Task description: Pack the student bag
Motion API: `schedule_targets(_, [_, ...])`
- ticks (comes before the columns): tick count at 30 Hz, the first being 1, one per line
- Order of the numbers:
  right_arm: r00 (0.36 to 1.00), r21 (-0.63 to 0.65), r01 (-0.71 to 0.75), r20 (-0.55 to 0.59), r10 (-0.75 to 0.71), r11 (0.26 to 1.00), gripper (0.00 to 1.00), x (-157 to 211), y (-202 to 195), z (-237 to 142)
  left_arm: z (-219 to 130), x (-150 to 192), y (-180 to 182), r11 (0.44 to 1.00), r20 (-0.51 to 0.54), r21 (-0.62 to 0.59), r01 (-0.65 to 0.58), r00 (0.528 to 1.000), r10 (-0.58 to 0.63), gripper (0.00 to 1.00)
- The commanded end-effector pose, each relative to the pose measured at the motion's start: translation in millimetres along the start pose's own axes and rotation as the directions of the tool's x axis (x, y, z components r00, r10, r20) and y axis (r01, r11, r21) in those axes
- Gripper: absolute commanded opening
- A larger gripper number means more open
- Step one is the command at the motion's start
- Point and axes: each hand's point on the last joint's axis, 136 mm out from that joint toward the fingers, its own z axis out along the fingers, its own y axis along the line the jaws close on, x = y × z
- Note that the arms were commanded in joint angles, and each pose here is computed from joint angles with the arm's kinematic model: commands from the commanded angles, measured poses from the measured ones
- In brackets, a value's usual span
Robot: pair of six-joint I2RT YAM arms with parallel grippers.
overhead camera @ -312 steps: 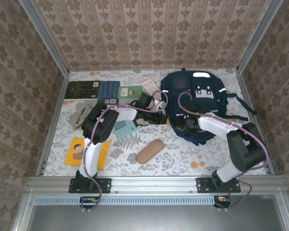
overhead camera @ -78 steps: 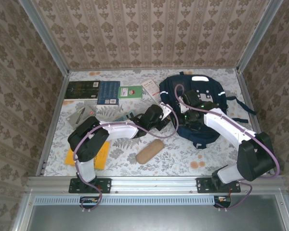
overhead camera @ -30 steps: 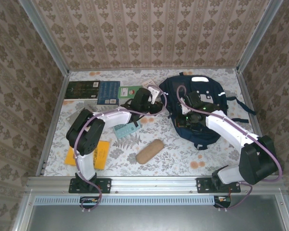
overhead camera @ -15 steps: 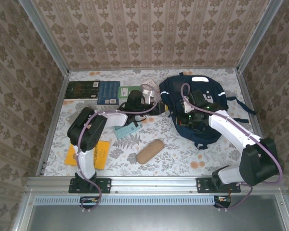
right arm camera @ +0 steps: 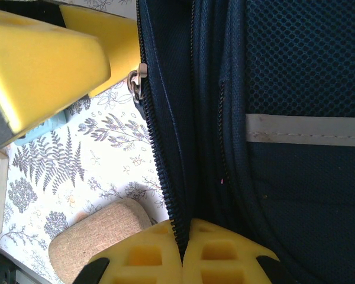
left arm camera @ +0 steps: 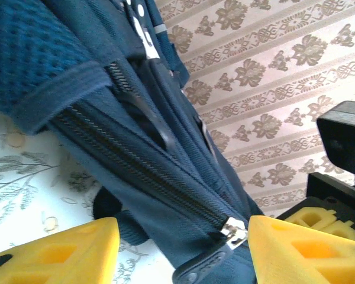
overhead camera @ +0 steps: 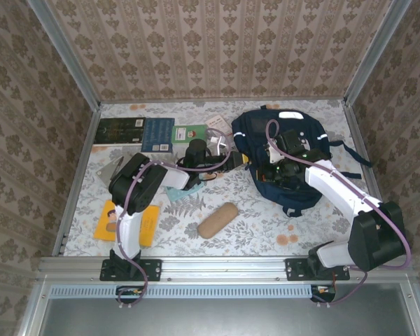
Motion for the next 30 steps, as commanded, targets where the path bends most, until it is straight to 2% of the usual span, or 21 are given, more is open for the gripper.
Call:
schedule_targets(1, [0.997,-0.069,0.003,0.078,0.002,0.998,0.0,-22,19,-20,7,6,-13,0.997,-0.017,0.071,0.001,1.0,0.0,0.6])
schedule_targets(9, [0.997,-0.065,-0.002,0.077,0.007,0.998,0.0,-21,17,-19,9,18,-17,0.996,-0.032,0.087,0.024,0.999,-0.022,0.6])
schedule_targets(12, [0.997,-0.061,-0.005,0.078,0.009,0.998,0.0,-21,16,-19,7,18,-21,0.995,-0.027,0.092,0.024,0.999,-0.021,0.52])
schedule_targets(19, [0.997,-0.052,-0.007,0.073,0.01,0.999,0.0,-19,13,-18,0,20,-27,0.996,-0.018,0.089,0.013,1.0,-0.011,0.44])
schedule_targets(24, [0.997,-0.051,-0.013,0.073,0.016,0.999,0.0,-18,12,-17,-5,19,-31,0.996,-0.011,0.087,0.007,1.0,-0.006,0.34])
schedule_targets(26, [0.997,-0.05,-0.016,0.074,0.019,0.999,0.0,-19,12,-18,-5,17,-32,0.996,-0.006,0.086,0.001,1.0,0.0,0.27])
schedule_targets(30, [0.997,-0.052,-0.022,0.071,0.025,0.998,0.01,-17,12,-17,-2,12,-36,0.996,-0.005,0.092,-0.012,1.0,0.012,0.25])
